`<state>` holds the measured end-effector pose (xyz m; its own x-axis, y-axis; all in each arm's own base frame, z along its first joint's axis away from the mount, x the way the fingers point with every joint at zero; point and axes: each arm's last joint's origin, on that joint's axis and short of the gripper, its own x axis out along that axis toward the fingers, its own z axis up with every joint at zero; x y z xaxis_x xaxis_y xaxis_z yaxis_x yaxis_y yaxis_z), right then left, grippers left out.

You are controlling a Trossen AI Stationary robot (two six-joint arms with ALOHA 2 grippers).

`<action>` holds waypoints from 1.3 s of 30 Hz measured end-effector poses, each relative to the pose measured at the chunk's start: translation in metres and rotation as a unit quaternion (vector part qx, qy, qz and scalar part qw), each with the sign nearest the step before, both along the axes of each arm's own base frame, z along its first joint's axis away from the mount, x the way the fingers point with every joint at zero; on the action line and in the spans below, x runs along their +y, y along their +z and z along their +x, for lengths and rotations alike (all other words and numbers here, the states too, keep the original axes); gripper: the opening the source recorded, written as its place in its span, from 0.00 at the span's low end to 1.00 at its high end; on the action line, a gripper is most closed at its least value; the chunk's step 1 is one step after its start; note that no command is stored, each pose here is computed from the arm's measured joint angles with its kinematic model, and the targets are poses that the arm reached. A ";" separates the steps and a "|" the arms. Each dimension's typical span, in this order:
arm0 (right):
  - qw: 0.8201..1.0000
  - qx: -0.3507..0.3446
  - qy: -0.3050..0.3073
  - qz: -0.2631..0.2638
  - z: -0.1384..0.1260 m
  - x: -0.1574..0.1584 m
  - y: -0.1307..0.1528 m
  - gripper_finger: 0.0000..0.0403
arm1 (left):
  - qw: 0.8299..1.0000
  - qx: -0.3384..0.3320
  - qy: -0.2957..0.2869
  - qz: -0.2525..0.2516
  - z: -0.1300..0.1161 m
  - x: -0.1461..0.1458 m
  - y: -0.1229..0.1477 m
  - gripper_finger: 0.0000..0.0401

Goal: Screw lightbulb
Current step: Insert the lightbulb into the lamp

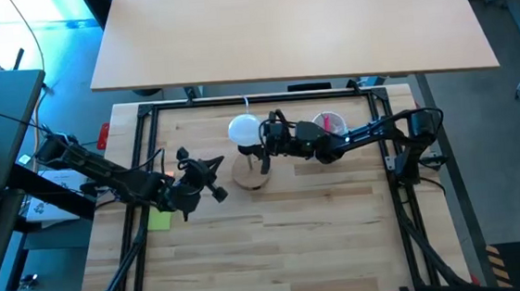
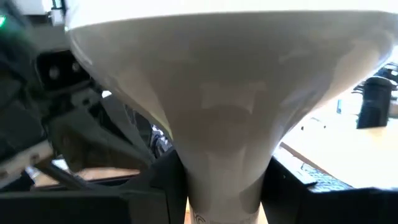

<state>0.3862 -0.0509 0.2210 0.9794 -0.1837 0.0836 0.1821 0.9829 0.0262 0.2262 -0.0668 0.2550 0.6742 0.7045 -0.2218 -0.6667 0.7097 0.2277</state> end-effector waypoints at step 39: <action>0.994 0.109 0.004 0.014 0.019 -0.003 0.016 0.35 | 0.976 -0.102 -0.189 -0.031 0.044 0.093 -0.099 0.46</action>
<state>0.4048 -0.0540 0.2375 0.9751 -0.1753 -0.1360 0.1789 0.9837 0.0152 0.2698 0.0264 0.1561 0.9183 0.3856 -0.0899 -0.3807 0.9222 0.0675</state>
